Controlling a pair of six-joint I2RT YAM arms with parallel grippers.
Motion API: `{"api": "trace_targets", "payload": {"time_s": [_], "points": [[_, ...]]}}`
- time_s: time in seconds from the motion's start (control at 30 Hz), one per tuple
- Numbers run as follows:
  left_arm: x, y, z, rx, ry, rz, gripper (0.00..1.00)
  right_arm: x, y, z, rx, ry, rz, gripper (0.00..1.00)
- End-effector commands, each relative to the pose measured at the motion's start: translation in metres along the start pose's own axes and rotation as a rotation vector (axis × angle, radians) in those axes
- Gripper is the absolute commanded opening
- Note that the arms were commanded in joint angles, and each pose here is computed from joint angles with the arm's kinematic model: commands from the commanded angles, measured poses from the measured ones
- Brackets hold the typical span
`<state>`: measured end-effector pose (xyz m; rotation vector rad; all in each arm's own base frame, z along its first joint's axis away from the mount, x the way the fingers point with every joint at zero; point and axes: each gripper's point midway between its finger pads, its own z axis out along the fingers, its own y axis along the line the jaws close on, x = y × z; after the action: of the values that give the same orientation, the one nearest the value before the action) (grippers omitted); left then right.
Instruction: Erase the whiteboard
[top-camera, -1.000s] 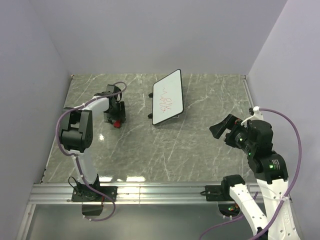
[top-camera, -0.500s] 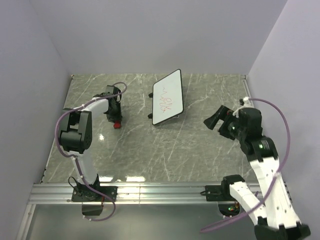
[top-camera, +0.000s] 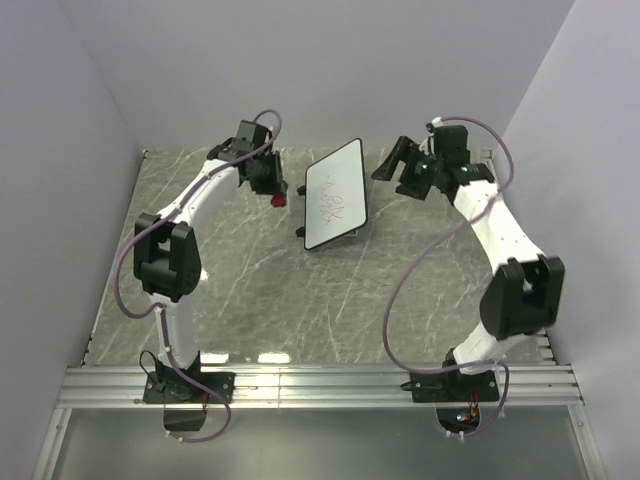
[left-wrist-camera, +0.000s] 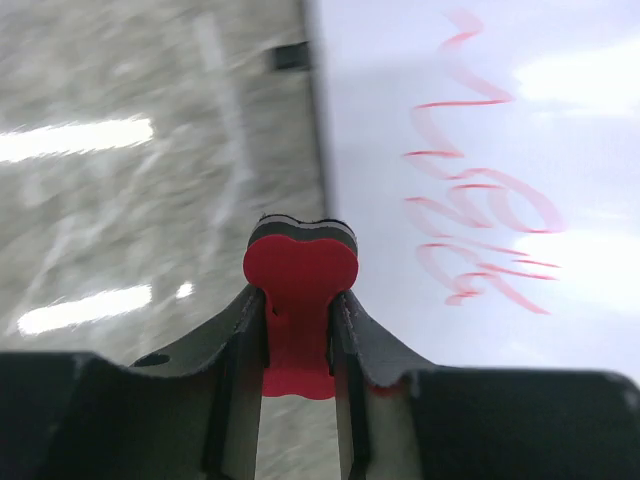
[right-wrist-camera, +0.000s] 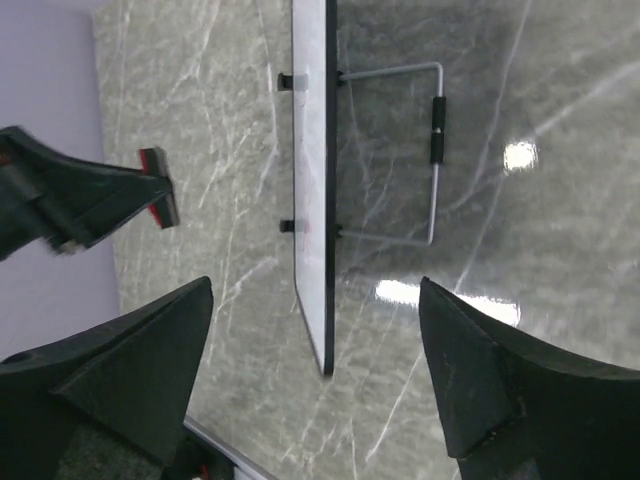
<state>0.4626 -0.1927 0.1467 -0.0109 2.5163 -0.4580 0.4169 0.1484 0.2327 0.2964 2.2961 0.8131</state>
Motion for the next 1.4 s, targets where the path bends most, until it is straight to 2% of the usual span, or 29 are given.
{"api": "trace_targets", "payload": {"time_s": [0.0, 0.1, 0.2, 0.4, 0.47, 0.57, 0.6, 0.67, 0.7, 0.77, 0.8, 0.9, 1.07, 1.23, 1.37], "points": [[-0.005, -0.043, -0.002, 0.126, 0.028, 0.0, 0.0, -0.022, 0.027, 0.015, -0.098, 0.006, -0.068, 0.88], [-0.015, -0.068, -0.004, 0.191, 0.011, 0.023, 0.0, -0.025, 0.033, 0.041, -0.136, 0.053, -0.063, 0.84], [-0.012, -0.072, 0.006, 0.211, 0.032, 0.028, 0.0, -0.019, 0.027, 0.079, -0.133, 0.121, -0.044, 0.78], [0.003, -0.097, 0.015, 0.3, 0.068, 0.066, 0.0, -0.007, 0.036, 0.124, -0.126, 0.194, -0.062, 0.64], [0.009, -0.113, 0.013, 0.33, 0.07, 0.102, 0.0, -0.006, 0.036, 0.128, -0.12, 0.2, -0.069, 0.62], [0.008, -0.132, 0.008, 0.391, 0.069, 0.119, 0.0, 0.001, 0.026, 0.133, -0.094, 0.223, -0.074, 0.55], [0.006, -0.14, 0.004, 0.416, 0.064, 0.124, 0.0, 0.004, 0.022, 0.134, -0.082, 0.23, -0.077, 0.49], [0.003, -0.148, 0.001, 0.445, 0.054, 0.128, 0.0, 0.009, 0.014, 0.135, -0.056, 0.244, -0.089, 0.46], [0.001, -0.152, 0.002, 0.459, 0.046, 0.13, 0.0, 0.009, 0.011, 0.134, -0.048, 0.245, -0.09, 0.39], [0.003, -0.158, 0.004, 0.485, 0.056, 0.125, 0.0, 0.014, 0.007, 0.132, -0.037, 0.254, -0.089, 0.33], [-0.001, -0.163, 0.004, 0.5, 0.047, 0.126, 0.0, 0.015, 0.007, 0.131, -0.036, 0.256, -0.09, 0.25], [0.005, -0.172, 0.018, 0.524, 0.069, 0.118, 0.0, 0.02, 0.002, 0.134, -0.026, 0.268, -0.086, 0.13], [0.021, -0.178, 0.041, 0.526, 0.121, 0.107, 0.0, 0.022, -0.001, 0.136, -0.019, 0.28, -0.082, 0.0], [0.039, -0.162, 0.074, 0.443, 0.17, 0.093, 0.0, 0.027, -0.005, 0.136, -0.008, 0.296, -0.08, 0.0], [0.054, -0.128, 0.097, 0.331, 0.209, 0.068, 0.0, 0.029, -0.007, 0.135, -0.002, 0.3, -0.081, 0.0]]}}
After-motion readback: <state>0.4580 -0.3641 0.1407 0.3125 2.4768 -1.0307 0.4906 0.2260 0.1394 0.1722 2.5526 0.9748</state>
